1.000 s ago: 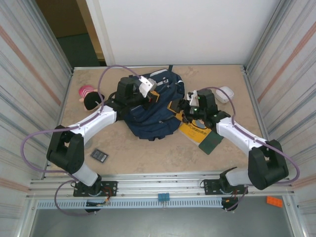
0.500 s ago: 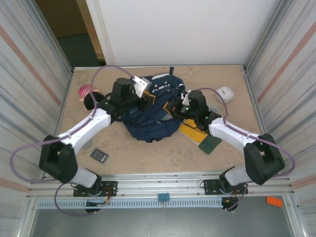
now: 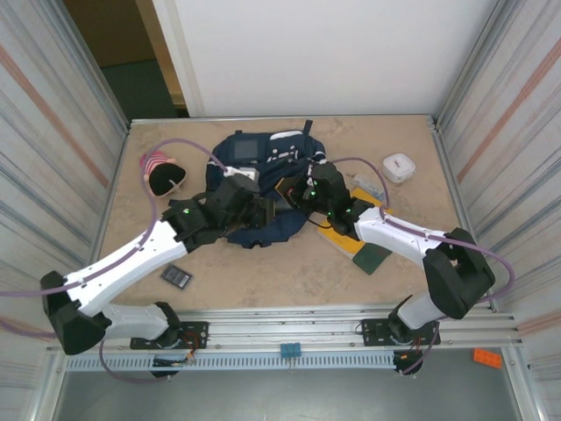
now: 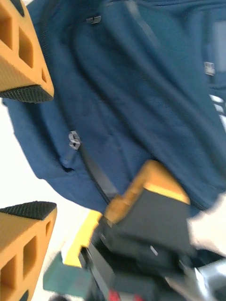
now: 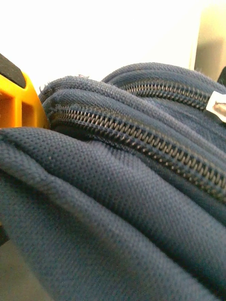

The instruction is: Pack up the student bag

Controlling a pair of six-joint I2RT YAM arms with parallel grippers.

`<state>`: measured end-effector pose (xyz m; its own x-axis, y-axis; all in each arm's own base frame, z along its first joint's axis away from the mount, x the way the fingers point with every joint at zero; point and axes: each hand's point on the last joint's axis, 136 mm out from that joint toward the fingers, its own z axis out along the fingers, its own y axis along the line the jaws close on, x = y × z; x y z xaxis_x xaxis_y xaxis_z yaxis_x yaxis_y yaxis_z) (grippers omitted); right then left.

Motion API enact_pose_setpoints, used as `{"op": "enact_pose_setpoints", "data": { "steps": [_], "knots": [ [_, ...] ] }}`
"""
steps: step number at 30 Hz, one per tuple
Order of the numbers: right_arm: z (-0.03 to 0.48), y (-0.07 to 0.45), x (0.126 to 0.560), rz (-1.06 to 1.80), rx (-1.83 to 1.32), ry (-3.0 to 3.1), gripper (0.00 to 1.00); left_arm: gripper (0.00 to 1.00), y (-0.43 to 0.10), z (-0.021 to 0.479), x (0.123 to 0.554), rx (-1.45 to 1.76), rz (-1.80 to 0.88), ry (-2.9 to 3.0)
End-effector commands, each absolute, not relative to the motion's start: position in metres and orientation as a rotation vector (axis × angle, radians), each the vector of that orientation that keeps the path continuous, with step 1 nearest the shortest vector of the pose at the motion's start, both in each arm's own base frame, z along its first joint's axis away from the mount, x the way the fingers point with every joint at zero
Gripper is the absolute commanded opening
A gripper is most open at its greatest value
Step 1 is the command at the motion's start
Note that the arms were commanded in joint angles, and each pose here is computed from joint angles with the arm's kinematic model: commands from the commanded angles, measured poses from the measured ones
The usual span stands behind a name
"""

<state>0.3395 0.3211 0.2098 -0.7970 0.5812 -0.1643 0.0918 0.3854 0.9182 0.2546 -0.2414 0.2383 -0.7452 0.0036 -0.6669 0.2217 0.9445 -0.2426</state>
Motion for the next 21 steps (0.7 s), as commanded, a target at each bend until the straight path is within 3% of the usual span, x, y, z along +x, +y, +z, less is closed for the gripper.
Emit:
{"op": "enact_pose_setpoints", "data": {
  "steps": [1, 21],
  "knots": [
    [0.257, 0.331, 0.353, 1.483, 0.543, 2.020, 0.00, 0.59, -0.223, 0.219, 0.246, -0.086, -0.287, 2.480],
    [0.281, 0.342, 0.343, 1.509, 0.466, 2.011, 0.00, 0.48, -0.251, 0.186, 0.271, -0.300, -0.314, 2.464]
  ]
}}
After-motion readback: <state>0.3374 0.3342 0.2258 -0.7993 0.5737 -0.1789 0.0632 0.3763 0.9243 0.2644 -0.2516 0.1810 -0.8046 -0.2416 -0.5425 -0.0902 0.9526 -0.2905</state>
